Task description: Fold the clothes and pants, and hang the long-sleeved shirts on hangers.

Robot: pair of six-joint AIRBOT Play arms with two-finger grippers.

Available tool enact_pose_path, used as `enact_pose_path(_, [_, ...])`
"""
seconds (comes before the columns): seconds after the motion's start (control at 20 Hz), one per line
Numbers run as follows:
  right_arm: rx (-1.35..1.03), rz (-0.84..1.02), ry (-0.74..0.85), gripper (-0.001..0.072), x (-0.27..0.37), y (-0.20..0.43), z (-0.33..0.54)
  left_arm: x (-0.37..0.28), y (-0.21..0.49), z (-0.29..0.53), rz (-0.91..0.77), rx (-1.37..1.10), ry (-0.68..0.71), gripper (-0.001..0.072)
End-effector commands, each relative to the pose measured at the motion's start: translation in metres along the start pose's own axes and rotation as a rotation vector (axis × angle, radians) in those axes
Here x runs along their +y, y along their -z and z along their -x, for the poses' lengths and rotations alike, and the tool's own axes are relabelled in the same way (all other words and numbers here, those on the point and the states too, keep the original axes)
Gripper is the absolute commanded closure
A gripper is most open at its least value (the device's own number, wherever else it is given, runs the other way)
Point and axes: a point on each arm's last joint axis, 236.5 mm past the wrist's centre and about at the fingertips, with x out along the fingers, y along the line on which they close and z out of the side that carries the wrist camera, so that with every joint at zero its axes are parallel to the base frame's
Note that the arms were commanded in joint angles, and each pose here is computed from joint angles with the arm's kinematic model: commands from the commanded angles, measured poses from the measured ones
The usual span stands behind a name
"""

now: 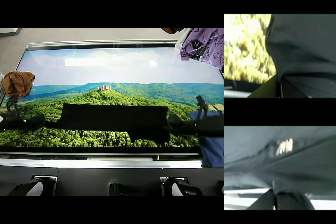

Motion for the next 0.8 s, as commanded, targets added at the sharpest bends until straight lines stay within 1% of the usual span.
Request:
enact_pose_path(0.0, [-0.013, 0.045, 0.015, 0.0687, -0.009, -0.055, -0.029, -0.013, -0.041, -0.018, -0.058, -0.071, 0.006, 0.0691])
enact_pose_path(0.3, [0.012, 0.031, 0.039, 0.0686, -0.033, -0.12, -0.086, -0.031, -0.092, -0.083, -0.131, -0.05, -0.004, 0.0691])
enact_pose_path(0.65, [0.033, -0.002, 0.069, 0.0684, -0.065, -0.142, -0.132, -0.05, -0.104, -0.143, -0.176, 0.036, -0.008, 0.069])
enact_pose_path(0.7, [0.027, -0.01, 0.062, 0.0676, -0.065, -0.144, -0.135, -0.051, -0.101, -0.148, -0.18, 0.048, -0.009, 0.069])
enact_pose_path(0.75, [0.022, -0.019, 0.056, 0.0625, -0.065, -0.146, -0.137, -0.052, -0.098, -0.151, -0.183, 0.056, -0.01, 0.0687])
